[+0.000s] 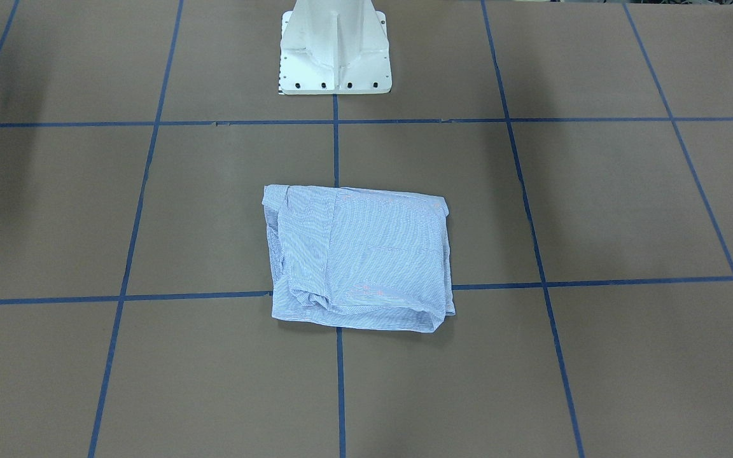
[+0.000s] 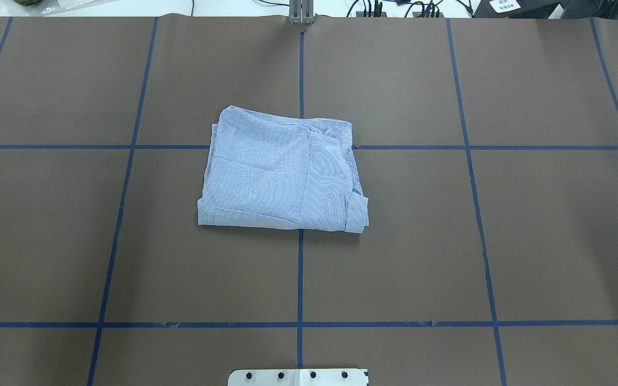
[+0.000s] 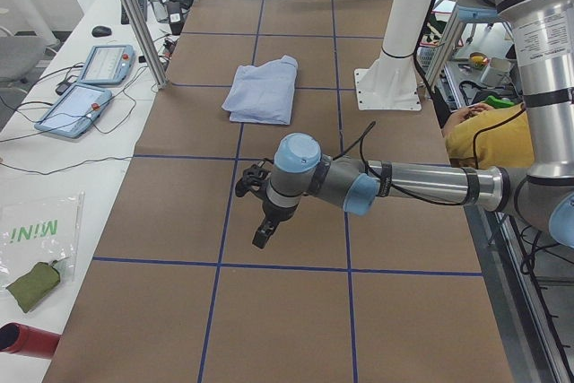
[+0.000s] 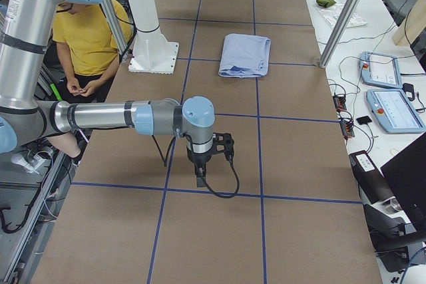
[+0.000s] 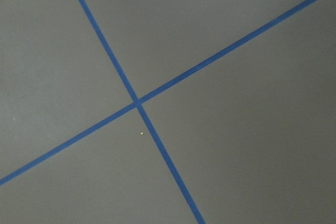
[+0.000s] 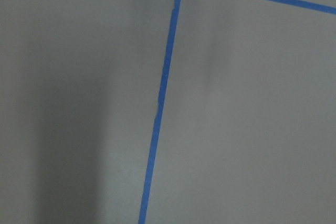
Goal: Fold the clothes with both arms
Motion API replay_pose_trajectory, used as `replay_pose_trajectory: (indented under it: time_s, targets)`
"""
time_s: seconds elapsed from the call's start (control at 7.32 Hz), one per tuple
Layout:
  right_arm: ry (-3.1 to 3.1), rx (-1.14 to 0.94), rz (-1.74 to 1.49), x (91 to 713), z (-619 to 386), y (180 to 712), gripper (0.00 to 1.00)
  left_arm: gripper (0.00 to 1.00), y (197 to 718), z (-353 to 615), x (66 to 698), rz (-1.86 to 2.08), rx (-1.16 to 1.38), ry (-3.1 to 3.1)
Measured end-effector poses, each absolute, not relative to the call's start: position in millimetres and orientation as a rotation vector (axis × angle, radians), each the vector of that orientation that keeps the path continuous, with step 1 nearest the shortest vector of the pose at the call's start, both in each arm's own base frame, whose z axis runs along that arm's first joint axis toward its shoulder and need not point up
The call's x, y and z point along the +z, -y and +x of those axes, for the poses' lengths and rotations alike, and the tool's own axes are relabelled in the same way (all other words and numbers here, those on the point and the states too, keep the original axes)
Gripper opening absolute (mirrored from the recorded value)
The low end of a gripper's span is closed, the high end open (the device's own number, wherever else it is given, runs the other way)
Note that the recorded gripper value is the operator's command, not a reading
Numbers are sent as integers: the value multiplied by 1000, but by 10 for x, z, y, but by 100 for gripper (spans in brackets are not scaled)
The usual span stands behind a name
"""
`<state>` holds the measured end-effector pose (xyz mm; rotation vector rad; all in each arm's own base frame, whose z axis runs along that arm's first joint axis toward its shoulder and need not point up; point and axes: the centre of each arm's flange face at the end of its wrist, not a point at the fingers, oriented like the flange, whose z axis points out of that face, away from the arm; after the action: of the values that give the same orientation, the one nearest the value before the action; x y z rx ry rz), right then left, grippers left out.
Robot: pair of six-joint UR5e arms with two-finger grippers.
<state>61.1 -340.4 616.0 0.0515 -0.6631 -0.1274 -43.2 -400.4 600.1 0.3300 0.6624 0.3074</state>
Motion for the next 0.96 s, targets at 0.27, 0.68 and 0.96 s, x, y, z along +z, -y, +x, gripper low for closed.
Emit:
replay_pose_trajectory:
  time_s: [0.27, 0.68, 0.96]
  targets:
    - [696, -107, 62, 6202, 643, 3283, 100, 100, 3922, -566, 6129, 208, 221, -721]
    - [710, -101, 60, 6216, 643, 3252, 100, 100, 3829, -599, 6278, 83, 152, -771]
    - [710, -102, 60, 6220, 643, 3250, 100, 100, 3788, -603, 6300, 45, 137, -774]
